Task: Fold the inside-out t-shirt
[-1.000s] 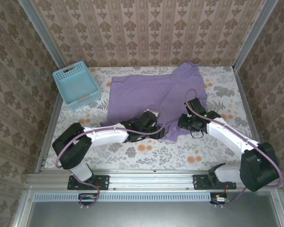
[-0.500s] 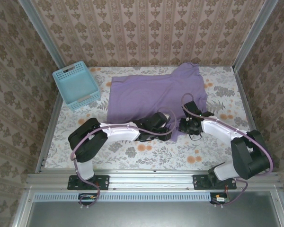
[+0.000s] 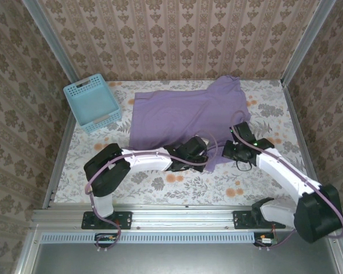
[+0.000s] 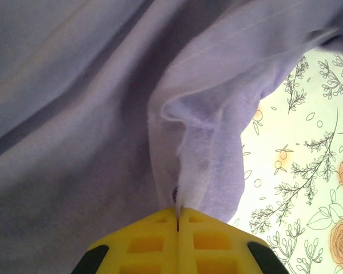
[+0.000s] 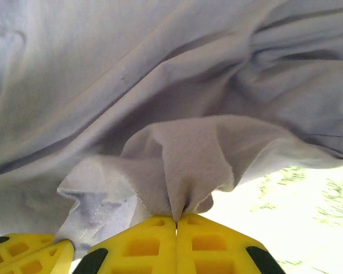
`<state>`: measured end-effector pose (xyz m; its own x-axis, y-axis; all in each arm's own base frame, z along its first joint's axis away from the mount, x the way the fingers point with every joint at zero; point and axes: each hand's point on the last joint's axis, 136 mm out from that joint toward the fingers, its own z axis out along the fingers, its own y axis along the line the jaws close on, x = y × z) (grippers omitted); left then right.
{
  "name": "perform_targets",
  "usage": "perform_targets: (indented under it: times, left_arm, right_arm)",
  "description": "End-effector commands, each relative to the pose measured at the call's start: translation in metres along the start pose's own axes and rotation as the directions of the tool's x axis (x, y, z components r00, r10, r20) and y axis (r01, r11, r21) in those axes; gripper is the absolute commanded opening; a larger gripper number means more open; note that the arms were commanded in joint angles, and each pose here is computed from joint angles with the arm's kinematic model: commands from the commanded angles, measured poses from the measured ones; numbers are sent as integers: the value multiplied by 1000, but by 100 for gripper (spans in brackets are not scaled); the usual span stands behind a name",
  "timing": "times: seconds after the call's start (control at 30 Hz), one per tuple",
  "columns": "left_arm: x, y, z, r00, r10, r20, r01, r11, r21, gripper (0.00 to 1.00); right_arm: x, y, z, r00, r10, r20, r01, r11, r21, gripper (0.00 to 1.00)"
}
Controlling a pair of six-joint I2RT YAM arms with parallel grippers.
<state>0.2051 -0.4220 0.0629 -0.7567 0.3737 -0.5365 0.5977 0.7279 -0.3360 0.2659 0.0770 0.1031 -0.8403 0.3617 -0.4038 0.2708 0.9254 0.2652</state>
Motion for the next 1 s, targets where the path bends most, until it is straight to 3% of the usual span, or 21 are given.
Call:
perform_targets:
  times: [0.0, 0.13, 0.3, 0.53, 0.77, 0.97]
  left_arm:
    - [-1, 8, -10, 999, 48, 11, -47, 996, -70, 3]
    - [3, 12, -16, 996, 81, 30, -78, 993, -94, 1]
    - [6, 8, -24, 987, 150, 54, -142, 983, -119, 0]
    - [6, 8, -22, 986, 155, 53, -148, 982, -121, 0]
    - [12, 17, -21, 985, 165, 46, -156, 976, -151, 0]
    - [19, 20, -15, 985, 168, 30, -162, 975, -149, 1]
  right_arm:
    - [19, -36, -15, 998, 49, -44, -45, 996, 72, 2]
    - [15, -42, -25, 990, 137, -38, -138, 990, -17, 2]
    - [5, -23, -17, 977, 192, -96, -204, 968, -147, 3]
    - [-23, -8, -12, 965, 239, -104, -257, 941, -219, 4]
    - [-41, -21, -25, 948, 307, -82, -318, 912, -260, 7]
    - [-49, -12, -25, 935, 338, -107, -354, 871, -342, 24]
